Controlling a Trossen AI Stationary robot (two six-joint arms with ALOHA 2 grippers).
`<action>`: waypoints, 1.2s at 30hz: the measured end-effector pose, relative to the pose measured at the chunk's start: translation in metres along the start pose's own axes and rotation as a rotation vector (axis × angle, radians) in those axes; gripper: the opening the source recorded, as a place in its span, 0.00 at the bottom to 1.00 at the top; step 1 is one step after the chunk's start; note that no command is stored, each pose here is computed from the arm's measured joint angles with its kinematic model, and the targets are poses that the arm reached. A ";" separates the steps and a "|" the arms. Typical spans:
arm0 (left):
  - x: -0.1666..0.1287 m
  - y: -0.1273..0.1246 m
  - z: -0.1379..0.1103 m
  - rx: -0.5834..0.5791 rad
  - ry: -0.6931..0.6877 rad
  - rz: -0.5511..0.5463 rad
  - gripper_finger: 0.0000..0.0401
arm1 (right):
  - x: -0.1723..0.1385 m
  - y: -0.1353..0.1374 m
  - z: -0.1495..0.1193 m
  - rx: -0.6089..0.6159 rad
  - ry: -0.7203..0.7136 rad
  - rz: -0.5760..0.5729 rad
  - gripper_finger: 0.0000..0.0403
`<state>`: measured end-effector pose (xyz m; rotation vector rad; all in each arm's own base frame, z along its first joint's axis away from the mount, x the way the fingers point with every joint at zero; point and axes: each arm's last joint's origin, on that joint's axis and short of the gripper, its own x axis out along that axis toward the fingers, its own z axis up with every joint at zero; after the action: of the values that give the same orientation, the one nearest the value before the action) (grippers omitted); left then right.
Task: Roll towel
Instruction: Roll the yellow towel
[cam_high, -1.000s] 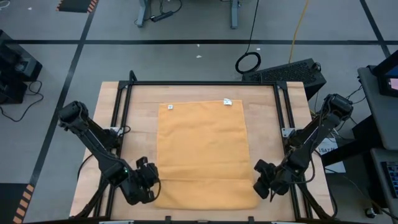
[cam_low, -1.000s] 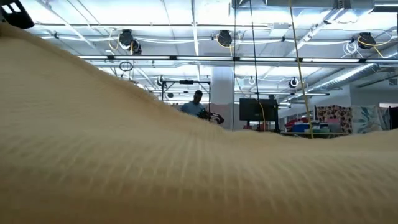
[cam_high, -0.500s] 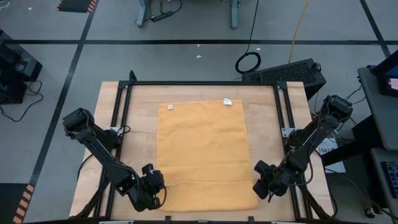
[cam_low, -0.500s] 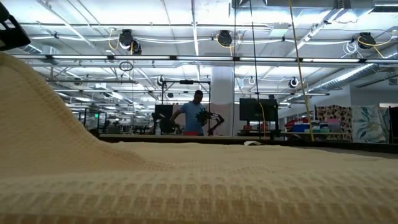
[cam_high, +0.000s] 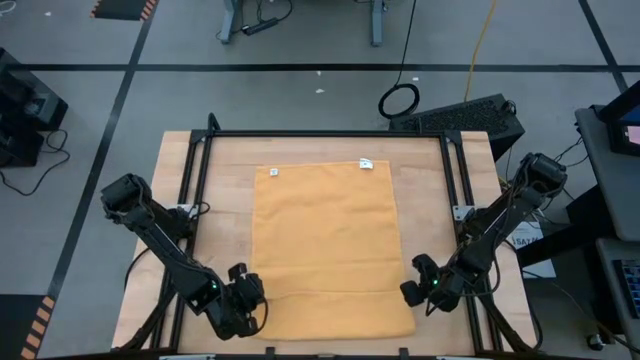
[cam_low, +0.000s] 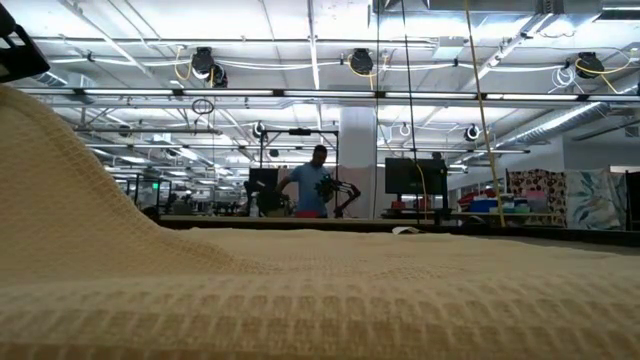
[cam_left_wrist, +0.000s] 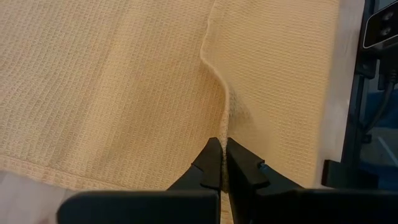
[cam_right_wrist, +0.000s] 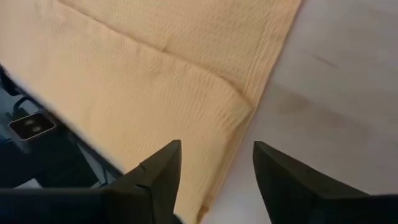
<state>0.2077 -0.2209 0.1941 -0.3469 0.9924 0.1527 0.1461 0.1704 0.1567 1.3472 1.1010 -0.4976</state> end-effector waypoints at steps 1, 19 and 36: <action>0.000 0.000 0.000 0.000 0.000 0.000 0.02 | 0.001 -0.001 0.000 -0.004 -0.003 -0.004 0.46; 0.000 0.000 0.000 0.000 0.001 0.000 0.02 | 0.029 0.003 -0.005 0.040 -0.010 0.034 0.07; -0.025 -0.009 0.015 -0.046 -0.002 -0.128 0.02 | -0.001 0.016 -0.007 -0.047 0.062 0.174 0.00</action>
<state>0.2082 -0.2235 0.2248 -0.4513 0.9631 0.0606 0.1568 0.1803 0.1672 1.4105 1.0280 -0.3021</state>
